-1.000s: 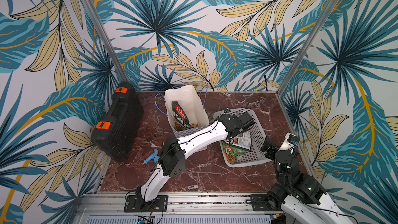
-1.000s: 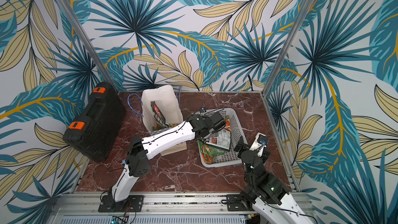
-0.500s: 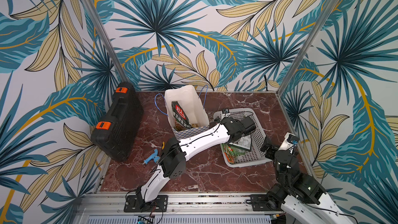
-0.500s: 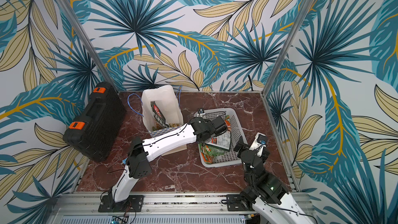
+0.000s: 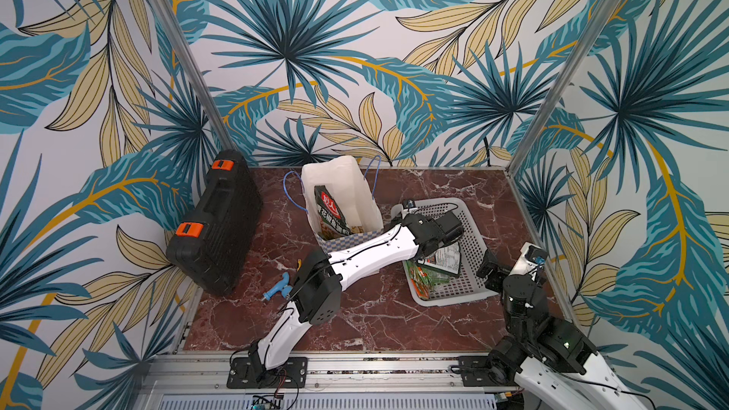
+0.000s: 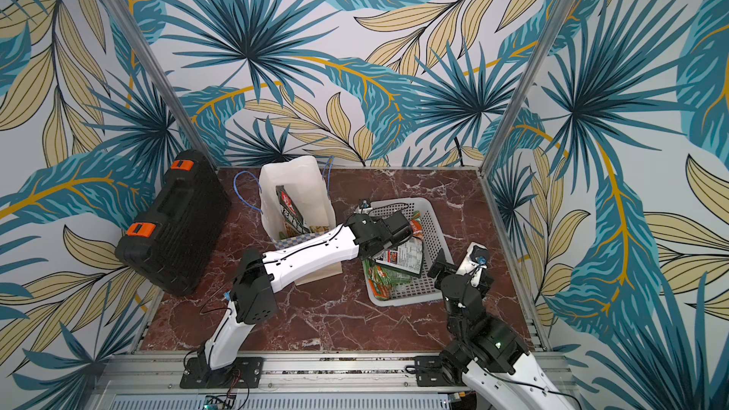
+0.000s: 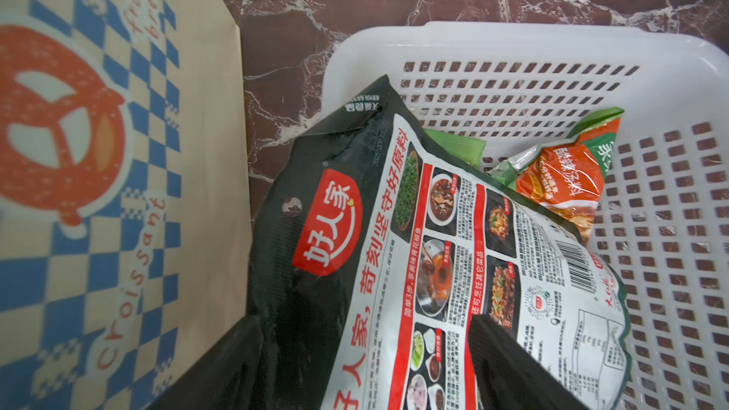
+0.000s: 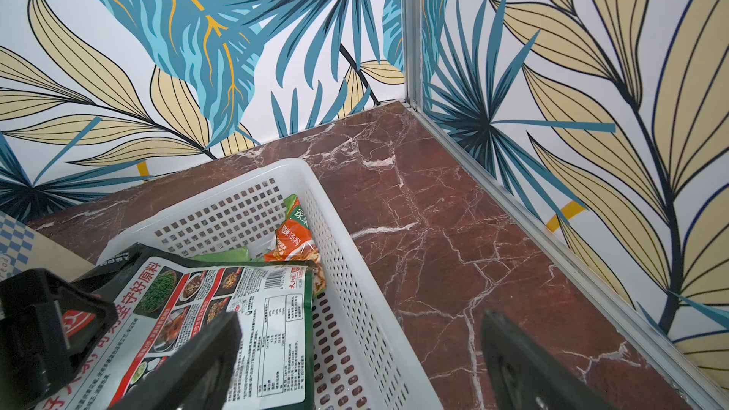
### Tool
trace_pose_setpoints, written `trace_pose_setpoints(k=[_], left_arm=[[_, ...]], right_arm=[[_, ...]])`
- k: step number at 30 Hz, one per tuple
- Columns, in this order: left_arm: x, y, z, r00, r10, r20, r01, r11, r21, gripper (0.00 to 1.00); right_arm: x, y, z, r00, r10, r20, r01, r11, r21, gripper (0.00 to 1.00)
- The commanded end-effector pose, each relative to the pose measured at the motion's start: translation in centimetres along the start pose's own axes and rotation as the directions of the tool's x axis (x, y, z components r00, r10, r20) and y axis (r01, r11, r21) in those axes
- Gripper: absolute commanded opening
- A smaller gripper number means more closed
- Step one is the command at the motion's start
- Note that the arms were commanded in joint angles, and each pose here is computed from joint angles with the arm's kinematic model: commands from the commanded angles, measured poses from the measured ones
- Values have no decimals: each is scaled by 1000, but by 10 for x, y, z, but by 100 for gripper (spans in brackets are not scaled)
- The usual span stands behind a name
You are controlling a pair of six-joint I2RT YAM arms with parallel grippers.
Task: Place the condiment packets inside the bag
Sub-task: Pick up the condiment packet from the storage box.
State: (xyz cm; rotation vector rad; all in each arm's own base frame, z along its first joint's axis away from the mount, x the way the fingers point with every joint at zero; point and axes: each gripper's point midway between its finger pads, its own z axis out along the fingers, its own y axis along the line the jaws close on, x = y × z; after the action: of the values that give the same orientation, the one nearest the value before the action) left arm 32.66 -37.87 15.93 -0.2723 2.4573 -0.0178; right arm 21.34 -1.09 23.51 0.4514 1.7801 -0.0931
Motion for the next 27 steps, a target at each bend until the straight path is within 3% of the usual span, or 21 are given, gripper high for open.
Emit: trace_pose_setpoints(k=[1, 8, 17, 22, 27], left_arm=[[-7, 20, -11, 999, 6, 52, -3, 998, -64, 90], [3, 23, 8, 999, 8, 48, -3, 995, -103, 88], [-2, -14, 6, 1000, 11, 24, -12, 997, 77, 37], [-8, -33, -5, 999, 27, 20, -31, 985, 172, 2], [-24, -51, -39, 995, 74, 62, -88, 959, 268, 0]], right_arm=[[7, 1, 3, 1000, -5, -9, 5, 1000, 3, 100], [7, 1, 3, 1000, -6, -9, 6, 1000, 4, 99], [7, 1, 3, 1000, -4, -9, 4, 1000, 2, 100], [7, 1, 3, 1000, -6, -10, 6, 1000, 3, 99], [8, 2, 4, 1000, -7, -13, 7, 1000, 1, 100]])
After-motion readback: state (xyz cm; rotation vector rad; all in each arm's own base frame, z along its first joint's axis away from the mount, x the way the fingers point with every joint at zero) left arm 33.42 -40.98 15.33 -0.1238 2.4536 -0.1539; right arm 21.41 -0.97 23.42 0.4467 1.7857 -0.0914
